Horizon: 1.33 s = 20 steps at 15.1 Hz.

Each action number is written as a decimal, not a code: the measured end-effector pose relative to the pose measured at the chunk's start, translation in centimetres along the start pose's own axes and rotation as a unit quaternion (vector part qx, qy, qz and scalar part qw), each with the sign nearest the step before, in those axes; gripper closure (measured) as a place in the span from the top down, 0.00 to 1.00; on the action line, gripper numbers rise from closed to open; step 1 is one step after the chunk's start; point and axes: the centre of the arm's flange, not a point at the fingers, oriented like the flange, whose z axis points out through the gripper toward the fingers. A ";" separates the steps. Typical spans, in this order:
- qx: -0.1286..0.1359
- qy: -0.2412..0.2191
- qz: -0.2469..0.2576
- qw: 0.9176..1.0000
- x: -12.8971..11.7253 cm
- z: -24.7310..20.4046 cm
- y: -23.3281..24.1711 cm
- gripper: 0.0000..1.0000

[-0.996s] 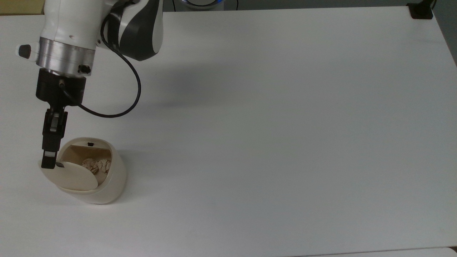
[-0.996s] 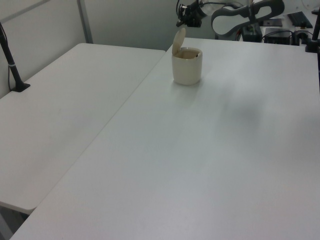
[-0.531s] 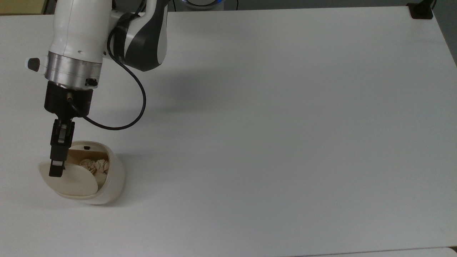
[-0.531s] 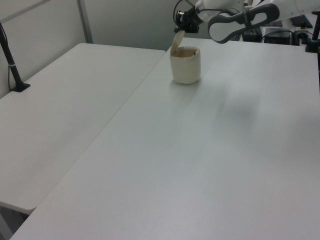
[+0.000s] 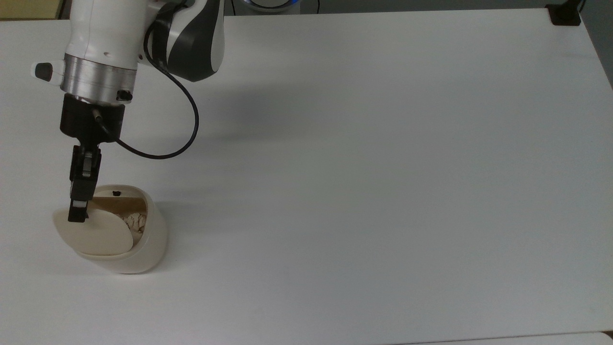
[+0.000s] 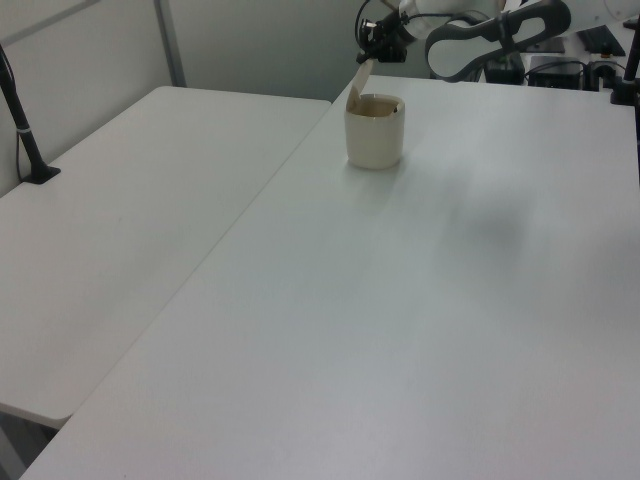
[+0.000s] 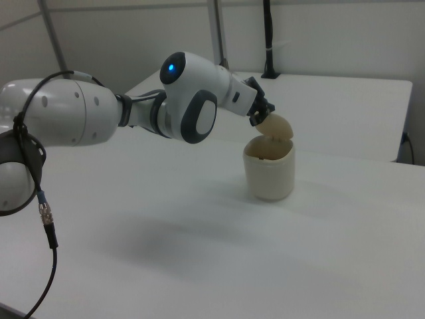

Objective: Close the trash bin

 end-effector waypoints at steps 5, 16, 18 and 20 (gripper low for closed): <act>-0.024 -0.014 -0.021 0.999 -0.8 0.6 2.1 0.01; -0.106 -0.072 -0.077 0.989 -2.1 1.2 6.2 0.01; -0.109 -0.080 -0.087 0.987 -2.3 1.1 6.1 0.01; -0.109 -0.085 -0.092 0.986 -2.7 1.0 5.8 0.01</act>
